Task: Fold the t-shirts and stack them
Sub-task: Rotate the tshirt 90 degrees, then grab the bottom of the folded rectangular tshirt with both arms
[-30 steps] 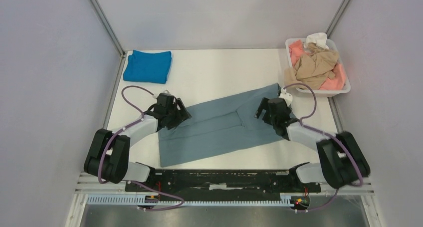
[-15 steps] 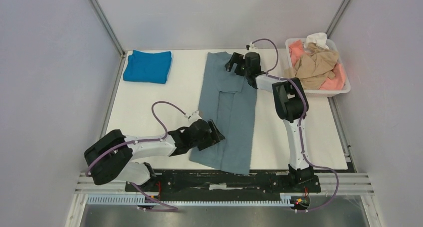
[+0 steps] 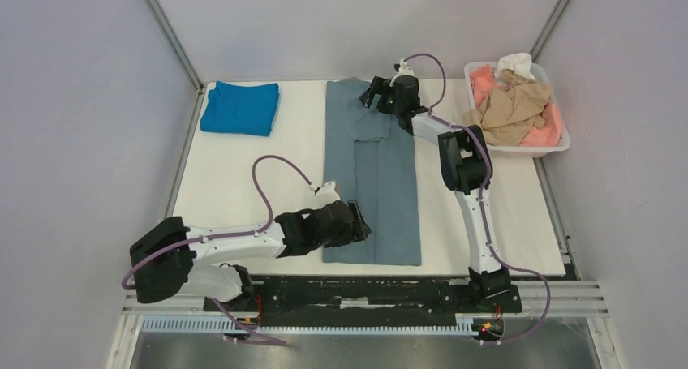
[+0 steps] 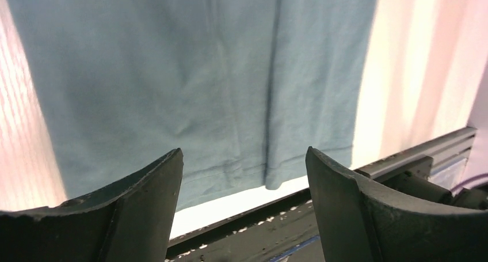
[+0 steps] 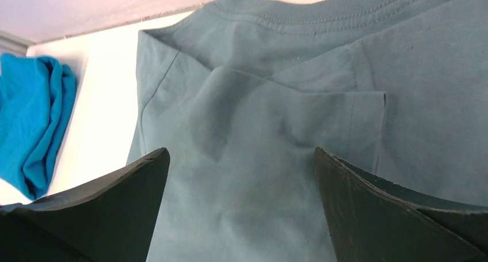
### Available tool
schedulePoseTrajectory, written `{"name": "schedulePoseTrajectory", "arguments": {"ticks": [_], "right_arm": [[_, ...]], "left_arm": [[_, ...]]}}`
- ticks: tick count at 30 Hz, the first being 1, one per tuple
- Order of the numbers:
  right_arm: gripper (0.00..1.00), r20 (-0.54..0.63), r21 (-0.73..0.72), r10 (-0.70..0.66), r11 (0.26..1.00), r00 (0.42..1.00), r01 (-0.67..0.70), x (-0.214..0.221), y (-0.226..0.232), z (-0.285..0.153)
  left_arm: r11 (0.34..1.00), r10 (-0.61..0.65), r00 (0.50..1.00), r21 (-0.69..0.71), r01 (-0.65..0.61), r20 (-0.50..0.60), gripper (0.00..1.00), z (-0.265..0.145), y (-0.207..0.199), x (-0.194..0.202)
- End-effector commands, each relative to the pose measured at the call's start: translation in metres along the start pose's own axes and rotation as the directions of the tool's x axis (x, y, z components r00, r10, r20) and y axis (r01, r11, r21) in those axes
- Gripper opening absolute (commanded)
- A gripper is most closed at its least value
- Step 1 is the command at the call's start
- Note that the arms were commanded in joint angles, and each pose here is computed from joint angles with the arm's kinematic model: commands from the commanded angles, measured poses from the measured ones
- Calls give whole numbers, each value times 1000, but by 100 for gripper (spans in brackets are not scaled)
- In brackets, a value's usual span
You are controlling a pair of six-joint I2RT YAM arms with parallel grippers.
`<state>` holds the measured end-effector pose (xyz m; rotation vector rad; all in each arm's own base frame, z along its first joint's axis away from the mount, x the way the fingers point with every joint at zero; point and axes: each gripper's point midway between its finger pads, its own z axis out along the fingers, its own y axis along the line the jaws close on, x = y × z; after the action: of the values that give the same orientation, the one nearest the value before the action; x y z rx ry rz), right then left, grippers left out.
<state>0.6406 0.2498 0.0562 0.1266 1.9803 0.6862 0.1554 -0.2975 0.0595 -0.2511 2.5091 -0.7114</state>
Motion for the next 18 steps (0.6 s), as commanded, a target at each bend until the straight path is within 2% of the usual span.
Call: {"name": "schedulePoseTrajectory", "arguments": {"ticks": [1, 3, 5, 9, 13, 15, 18], "right_arm": [[98, 124, -61, -180, 980, 976, 189, -85, 65, -60], [98, 157, 9, -263, 964, 952, 265, -98, 61, -83], [98, 159, 55, -331, 944, 930, 326, -112, 63, -111], [98, 74, 119, -355, 931, 932, 345, -91, 49, -171], [98, -1, 151, -298, 944, 955, 295, -26, 30, -246], [98, -65, 154, -262, 951, 963, 269, 22, 17, -283], [98, -91, 102, -232, 965, 968, 241, 76, 23, -329]], "left_arm": [[978, 200, 975, 35, -205, 97, 85, -22, -27, -33], [953, 302, 950, -54, -299, 77, 87, -28, -15, -38], [933, 339, 939, -147, -327, 63, 94, -34, 3, -43], [933, 343, 938, -137, -333, 55, 96, -45, 17, -40], [945, 316, 948, -100, -312, 33, 96, -46, 39, -24], [950, 303, 953, -82, -303, -12, 96, -44, 51, -9], [955, 282, 957, -71, -286, -64, 96, -37, 70, 10]]}}
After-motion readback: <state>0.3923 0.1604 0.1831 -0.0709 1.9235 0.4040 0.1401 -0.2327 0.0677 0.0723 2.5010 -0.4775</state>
